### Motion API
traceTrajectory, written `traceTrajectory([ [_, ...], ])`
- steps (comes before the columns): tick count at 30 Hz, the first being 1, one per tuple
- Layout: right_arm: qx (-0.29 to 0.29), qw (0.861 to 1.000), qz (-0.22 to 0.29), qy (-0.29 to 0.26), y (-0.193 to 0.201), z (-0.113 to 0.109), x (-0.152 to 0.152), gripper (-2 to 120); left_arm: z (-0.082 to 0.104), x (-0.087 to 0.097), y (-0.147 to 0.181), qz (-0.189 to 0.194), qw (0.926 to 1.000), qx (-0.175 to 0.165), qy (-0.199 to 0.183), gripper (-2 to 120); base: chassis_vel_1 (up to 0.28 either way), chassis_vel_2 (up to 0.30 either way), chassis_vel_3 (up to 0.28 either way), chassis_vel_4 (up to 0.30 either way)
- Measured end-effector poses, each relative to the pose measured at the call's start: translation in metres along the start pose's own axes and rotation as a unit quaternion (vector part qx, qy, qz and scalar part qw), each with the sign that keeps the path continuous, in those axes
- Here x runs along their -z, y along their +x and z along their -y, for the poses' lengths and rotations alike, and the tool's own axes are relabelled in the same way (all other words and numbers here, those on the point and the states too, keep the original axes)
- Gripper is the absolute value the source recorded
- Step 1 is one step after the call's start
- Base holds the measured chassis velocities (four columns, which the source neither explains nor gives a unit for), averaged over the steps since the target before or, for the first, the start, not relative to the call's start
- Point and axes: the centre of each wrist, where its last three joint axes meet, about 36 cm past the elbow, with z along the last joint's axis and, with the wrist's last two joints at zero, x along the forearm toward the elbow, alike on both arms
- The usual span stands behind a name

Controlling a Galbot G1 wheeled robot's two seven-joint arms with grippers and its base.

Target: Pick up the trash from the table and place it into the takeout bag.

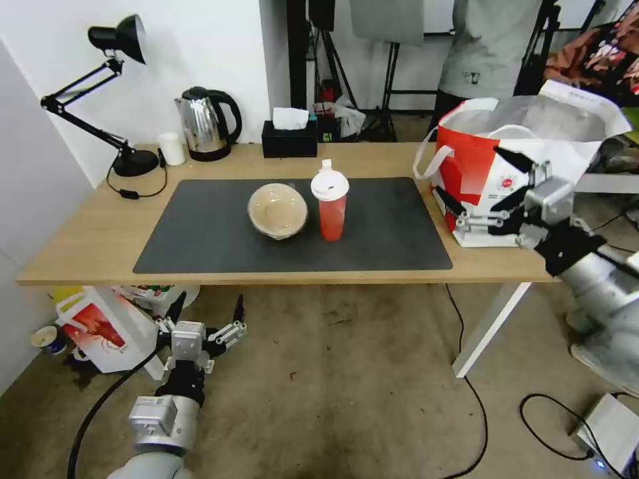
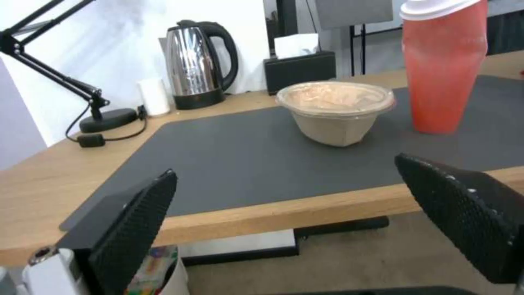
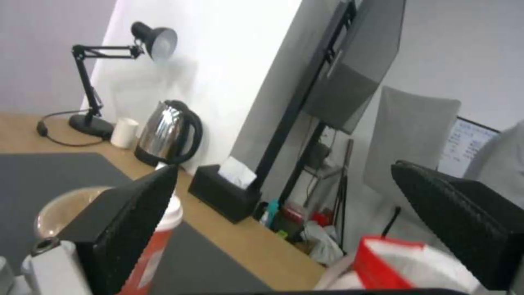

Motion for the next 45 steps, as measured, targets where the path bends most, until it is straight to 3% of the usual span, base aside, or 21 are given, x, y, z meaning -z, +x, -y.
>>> traceTrajectory([
  [3, 0.01, 1.0, 0.005, 0.004, -0.013, 0.018, 0.014, 100, 0.0, 0.0, 0.0, 0.0, 1.0, 0.0, 0.0, 100, 0.0, 0.0, 0.0, 0.0],
  [7, 0.029, 0.999, 0.007, 0.025, -0.043, 0.072, 0.055, 100, 0.0, 0.0, 0.0, 0.0, 1.0, 0.0, 0.0, 100, 0.0, 0.0, 0.0, 0.0],
  [16, 0.049, 0.998, -0.01, 0.04, -0.059, 0.114, 0.074, 100, 0.0, 0.0, 0.0, 0.0, 1.0, 0.0, 0.0, 100, 0.0, 0.0, 0.0, 0.0],
  [22, 0.073, 0.995, -0.008, 0.073, -0.071, 0.159, 0.089, 100, 0.0, 0.0, 0.0, 0.0, 1.0, 0.0, 0.0, 100, 0.0, 0.0, 0.0, 0.0],
  [31, 0.102, 0.99, -0.012, 0.102, -0.082, 0.185, 0.096, 100, 0.0, 0.0, 0.0, 0.0, 1.0, 0.0, 0.0, 100, 0.0, 0.0, 0.0, 0.0],
  [38, 0.14, 0.986, -0.028, 0.084, -0.099, 0.173, 0.098, 100, 0.0, 0.0, 0.0, 0.0, 1.0, 0.0, 0.0, 100, 0.0, 0.0, 0.0, 0.0],
  [42, 0.164, 0.985, -0.041, 0.037, -0.101, 0.152, 0.092, 100, 0.0, 0.0, 0.0, 0.0, 1.0, 0.0, 0.0, 100, 0.0, 0.0, 0.0, 0.0],
  [44, 0.176, 0.983, -0.046, 0.005, -0.093, 0.13, 0.08, 100, 0.0, 0.0, 0.0, 0.0, 1.0, 0.0, 0.0, 100, 0.0, 0.0, 0.0, 0.0],
  [45, 0.178, 0.982, -0.051, -0.028, -0.082, 0.108, 0.07, 100, 0.0, 0.0, 0.0, 0.0, 1.0, 0.0, 0.0, 100, 0.0, 0.0, 0.0, 0.0],
])
